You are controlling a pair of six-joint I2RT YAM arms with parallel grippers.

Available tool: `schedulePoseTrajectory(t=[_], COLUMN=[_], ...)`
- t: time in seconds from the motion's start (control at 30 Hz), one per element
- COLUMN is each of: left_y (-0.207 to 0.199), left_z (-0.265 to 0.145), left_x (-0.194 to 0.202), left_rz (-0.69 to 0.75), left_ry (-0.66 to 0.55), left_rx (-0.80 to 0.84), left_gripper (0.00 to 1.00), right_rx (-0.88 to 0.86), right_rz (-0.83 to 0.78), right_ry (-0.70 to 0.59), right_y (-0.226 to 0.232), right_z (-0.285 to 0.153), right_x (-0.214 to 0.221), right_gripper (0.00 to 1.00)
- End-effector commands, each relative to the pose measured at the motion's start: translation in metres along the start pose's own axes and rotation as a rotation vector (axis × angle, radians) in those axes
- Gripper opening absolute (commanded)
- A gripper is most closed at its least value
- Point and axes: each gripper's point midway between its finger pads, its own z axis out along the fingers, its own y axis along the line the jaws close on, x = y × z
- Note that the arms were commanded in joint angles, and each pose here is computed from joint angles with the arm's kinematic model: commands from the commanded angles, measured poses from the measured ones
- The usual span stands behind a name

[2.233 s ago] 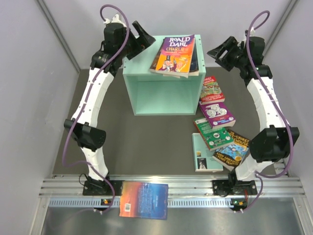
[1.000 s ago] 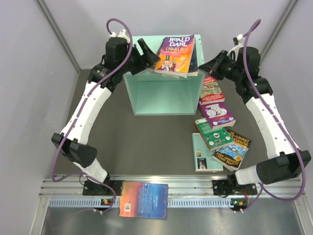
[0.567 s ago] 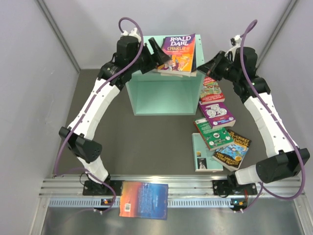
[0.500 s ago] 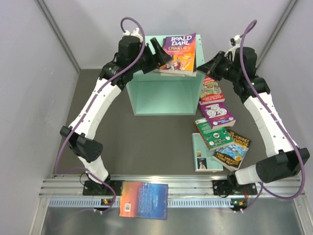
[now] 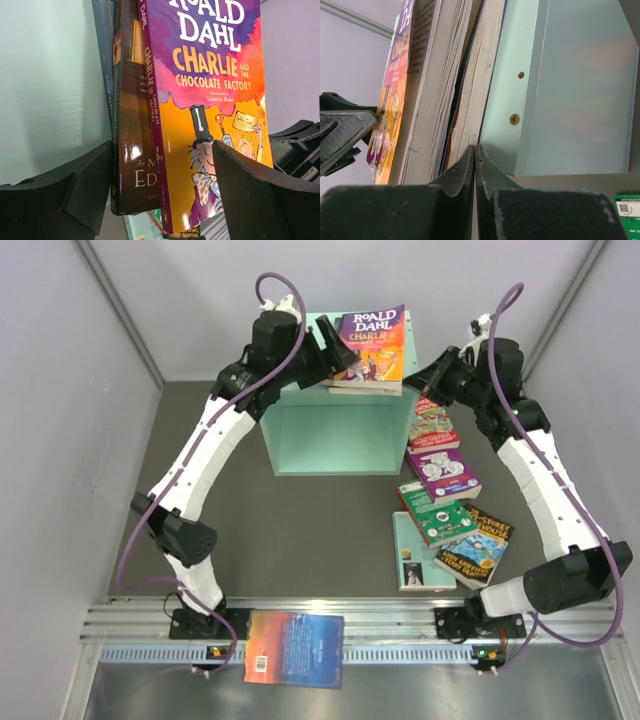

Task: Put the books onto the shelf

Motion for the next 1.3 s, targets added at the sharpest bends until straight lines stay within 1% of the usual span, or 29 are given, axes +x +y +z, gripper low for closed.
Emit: schedulePoseTrajectory(t=[0.0, 0.03, 0.1, 0.3, 0.33, 0.43, 0.5, 0.53, 0.57, 0.63, 0.67, 0.77, 0.8, 1.03, 1.27], left_y=[-0.035, -0.031, -0.029, -0.030, -0.025, -0.017, -0.007, -0.002, 0.000, 0.011, 0.011, 0.022, 0.022, 0.040, 0.043], left_z=[-0.006, -0.007, -0.016, -0.054, -0.059, -0.072, -0.076, -0.074, -0.075, -0.068, -0.070, -0.063, -0.062, -0.047, -0.038], left_x=[-0.006, -0.005, -0.015, -0.070, -0.081, -0.100, -0.102, -0.099, -0.096, -0.084, -0.081, -0.069, -0.065, -0.041, -0.034], left_rz=[0.011, 0.017, 0.035, 0.046, 0.042, 0.041, 0.052, 0.057, 0.060, 0.059, 0.058, 0.058, 0.063, 0.093, 0.093], left_ry=[-0.026, -0.022, -0.056, -0.186, -0.210, -0.251, -0.251, -0.240, -0.233, -0.198, -0.193, -0.160, -0.151, -0.088, -0.071], left_rx=[0.095, 0.078, 0.055, 0.083, 0.079, 0.073, 0.040, 0.027, 0.020, 0.000, 0.003, -0.014, -0.016, -0.086, -0.086], left_gripper=[0.82, 0.82, 0.83, 0.86, 0.86, 0.86, 0.80, 0.75, 0.64, 0.49, 0.30, 0.03, 0.00, 0.00, 0.00], right_rx=[-0.038, -0.029, -0.009, 0.031, 0.037, 0.045, 0.048, 0.065, 0.063, 0.066, 0.063, 0.038, 0.034, 0.011, -0.002], right_rz=[-0.023, -0.026, -0.035, -0.055, -0.058, -0.064, -0.072, -0.074, -0.078, -0.083, -0.082, -0.075, -0.073, -0.065, -0.060], right_ry=[-0.003, -0.007, -0.006, -0.014, -0.013, -0.018, -0.035, -0.036, -0.048, -0.054, -0.060, -0.066, -0.067, -0.073, -0.063], right_y=[0.012, 0.011, 0.008, 0.000, -0.001, -0.002, 0.001, -0.001, 0.002, 0.003, 0.007, 0.017, 0.019, 0.031, 0.036], right_z=[-0.003, -0.003, -0.007, -0.014, -0.014, -0.016, -0.020, -0.021, -0.023, -0.025, -0.027, -0.028, -0.029, -0.030, -0.027], right_x=[0.002, 0.002, 0.002, 0.003, 0.003, 0.000, -0.007, -0.008, -0.013, -0.017, -0.021, -0.026, -0.027, -0.032, -0.030], right_gripper=[0.00, 0.00, 0.00, 0.00, 0.00, 0.00, 0.00, 0.00, 0.00, 0.00, 0.00, 0.00, 0.00, 0.00, 0.00])
